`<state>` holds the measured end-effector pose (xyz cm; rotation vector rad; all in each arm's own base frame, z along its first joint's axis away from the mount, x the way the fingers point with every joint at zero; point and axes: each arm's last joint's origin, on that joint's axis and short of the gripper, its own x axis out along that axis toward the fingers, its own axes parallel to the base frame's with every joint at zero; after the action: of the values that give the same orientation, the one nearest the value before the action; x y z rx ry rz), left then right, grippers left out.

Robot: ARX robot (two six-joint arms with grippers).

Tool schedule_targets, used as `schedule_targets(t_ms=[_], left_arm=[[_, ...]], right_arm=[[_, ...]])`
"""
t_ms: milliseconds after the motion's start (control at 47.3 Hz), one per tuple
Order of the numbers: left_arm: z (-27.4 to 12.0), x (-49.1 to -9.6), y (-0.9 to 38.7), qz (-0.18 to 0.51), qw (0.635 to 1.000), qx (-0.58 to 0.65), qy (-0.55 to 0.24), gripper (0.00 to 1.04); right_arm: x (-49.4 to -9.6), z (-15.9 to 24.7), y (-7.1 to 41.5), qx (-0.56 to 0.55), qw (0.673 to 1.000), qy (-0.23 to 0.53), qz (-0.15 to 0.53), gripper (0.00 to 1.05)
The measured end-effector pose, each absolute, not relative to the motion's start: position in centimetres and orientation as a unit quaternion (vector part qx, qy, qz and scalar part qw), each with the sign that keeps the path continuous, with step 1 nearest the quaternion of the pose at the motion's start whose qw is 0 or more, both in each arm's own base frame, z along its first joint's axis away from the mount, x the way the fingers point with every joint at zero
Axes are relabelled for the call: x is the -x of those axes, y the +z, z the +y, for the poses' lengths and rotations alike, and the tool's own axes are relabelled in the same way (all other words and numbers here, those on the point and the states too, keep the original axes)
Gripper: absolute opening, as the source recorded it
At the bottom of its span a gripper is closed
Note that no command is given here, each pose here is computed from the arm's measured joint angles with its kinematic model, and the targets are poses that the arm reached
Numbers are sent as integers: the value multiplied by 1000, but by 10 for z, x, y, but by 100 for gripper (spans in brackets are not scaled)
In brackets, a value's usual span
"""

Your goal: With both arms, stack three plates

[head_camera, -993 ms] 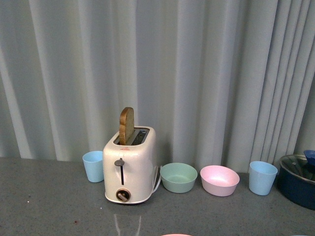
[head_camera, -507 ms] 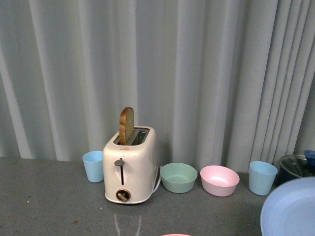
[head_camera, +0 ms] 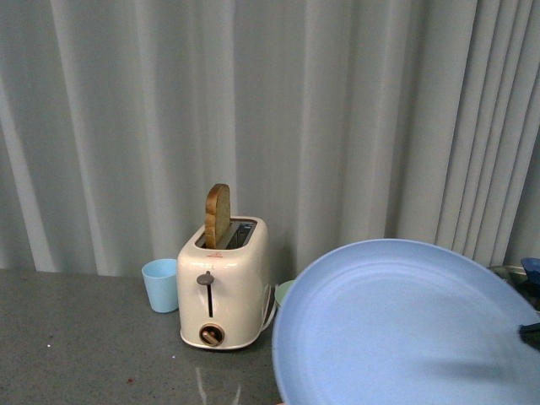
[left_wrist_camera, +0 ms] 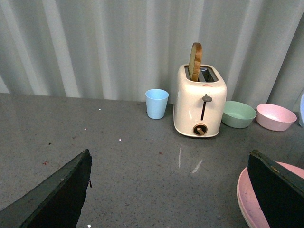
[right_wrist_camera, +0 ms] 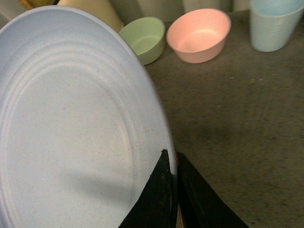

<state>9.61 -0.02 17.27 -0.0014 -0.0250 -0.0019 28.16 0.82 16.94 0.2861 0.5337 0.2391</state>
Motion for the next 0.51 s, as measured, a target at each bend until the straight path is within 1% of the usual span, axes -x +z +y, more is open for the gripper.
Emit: schedule_targets(t_ms=[42,211,507], left_arm=[[0,-96,173,-12,1000,0,-1,98],[0,-96,173,-12,1000,0,-1,98],[0,-96,173,-12,1000,1,-1,98]], right_arm=[[-282,20,164,-143,943,134,268,3],[-278,42,141,-155,927,157,304,3],[-276,50,105,-181,904,152,357,3]])
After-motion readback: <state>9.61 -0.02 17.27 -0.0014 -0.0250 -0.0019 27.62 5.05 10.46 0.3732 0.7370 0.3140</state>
